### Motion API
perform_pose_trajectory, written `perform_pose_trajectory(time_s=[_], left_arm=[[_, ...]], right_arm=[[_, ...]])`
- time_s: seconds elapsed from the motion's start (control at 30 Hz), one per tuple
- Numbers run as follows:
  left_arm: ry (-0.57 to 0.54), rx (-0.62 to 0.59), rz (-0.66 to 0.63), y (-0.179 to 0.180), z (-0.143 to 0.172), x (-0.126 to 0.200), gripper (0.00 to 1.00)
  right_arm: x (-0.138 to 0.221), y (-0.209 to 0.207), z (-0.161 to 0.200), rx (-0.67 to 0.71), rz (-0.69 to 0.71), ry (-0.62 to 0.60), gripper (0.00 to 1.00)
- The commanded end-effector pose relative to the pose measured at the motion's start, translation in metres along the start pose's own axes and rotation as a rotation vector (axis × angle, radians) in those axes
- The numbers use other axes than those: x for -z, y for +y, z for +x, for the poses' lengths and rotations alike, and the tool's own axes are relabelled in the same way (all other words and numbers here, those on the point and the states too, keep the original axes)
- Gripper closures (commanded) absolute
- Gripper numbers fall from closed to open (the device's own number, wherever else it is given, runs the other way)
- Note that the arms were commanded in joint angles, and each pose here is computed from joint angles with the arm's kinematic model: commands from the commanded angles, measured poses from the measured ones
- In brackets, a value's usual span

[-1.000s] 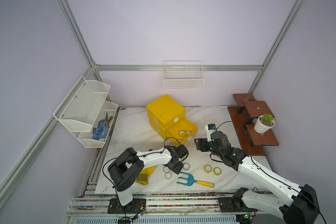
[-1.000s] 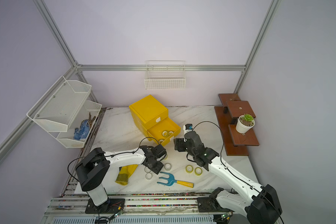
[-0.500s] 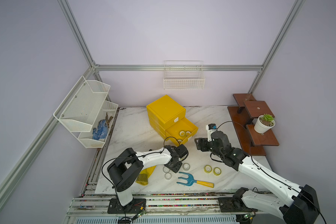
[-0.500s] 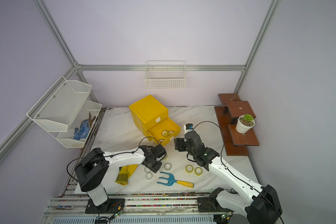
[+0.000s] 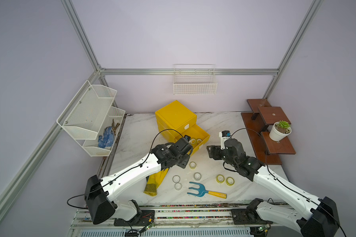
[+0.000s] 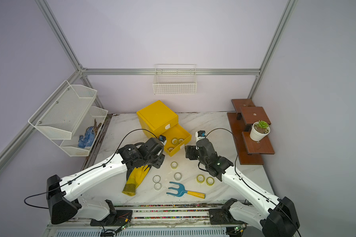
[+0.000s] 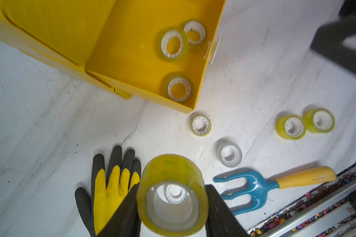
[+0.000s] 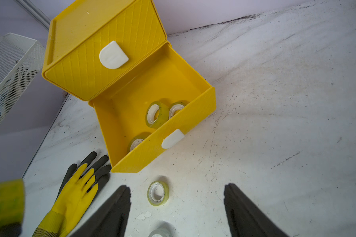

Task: Place the transparent tape into the drawer according to color
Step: Pick up the tape at the center of the board, then place the tape in the drawer.

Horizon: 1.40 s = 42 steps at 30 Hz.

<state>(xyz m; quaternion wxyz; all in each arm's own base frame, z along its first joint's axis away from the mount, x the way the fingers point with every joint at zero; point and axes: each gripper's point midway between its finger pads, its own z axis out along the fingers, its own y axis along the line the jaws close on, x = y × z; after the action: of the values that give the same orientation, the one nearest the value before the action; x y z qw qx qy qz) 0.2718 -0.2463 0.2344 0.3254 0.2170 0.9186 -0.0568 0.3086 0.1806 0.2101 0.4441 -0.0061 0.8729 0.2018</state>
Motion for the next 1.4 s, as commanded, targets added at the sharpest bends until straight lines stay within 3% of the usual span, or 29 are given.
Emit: perform_pose_trajectory(time_s=[0.0,0.23,0.53,0.8,1.07,1.37], left_arm=[[-0.082,-0.019,-0.014,0.002,-0.041,0.0,0.53],[-0.086,-0.007,-0.039,-0.003,-0.08,-0.043,0.54],[0.013,0.038,-0.105,0.012,-0.066,-0.1,0.54],[0.057,0.037,-0.105,0.014,-0.055,-0.117,0.45],[0.026,0.043,-0.082,0.013,-0.065,-0.104,0.31],[-0.051,0.092,-0.005,0.013,-0.067,-0.056,0.05]], right_arm=[[0.003,-0.006,-0.001,-0.018,0.017,-0.018,0.23],[0.008,-0.014,-0.004,-0.031,0.049,-0.036,0.23],[0.013,-0.02,-0.004,-0.036,0.063,-0.055,0.23],[0.013,-0.021,-0.004,-0.038,0.063,-0.054,0.22],[0.019,-0.022,-0.005,-0.048,0.066,-0.057,0.21],[0.015,-0.03,0.017,-0.062,0.086,0.007,0.21]])
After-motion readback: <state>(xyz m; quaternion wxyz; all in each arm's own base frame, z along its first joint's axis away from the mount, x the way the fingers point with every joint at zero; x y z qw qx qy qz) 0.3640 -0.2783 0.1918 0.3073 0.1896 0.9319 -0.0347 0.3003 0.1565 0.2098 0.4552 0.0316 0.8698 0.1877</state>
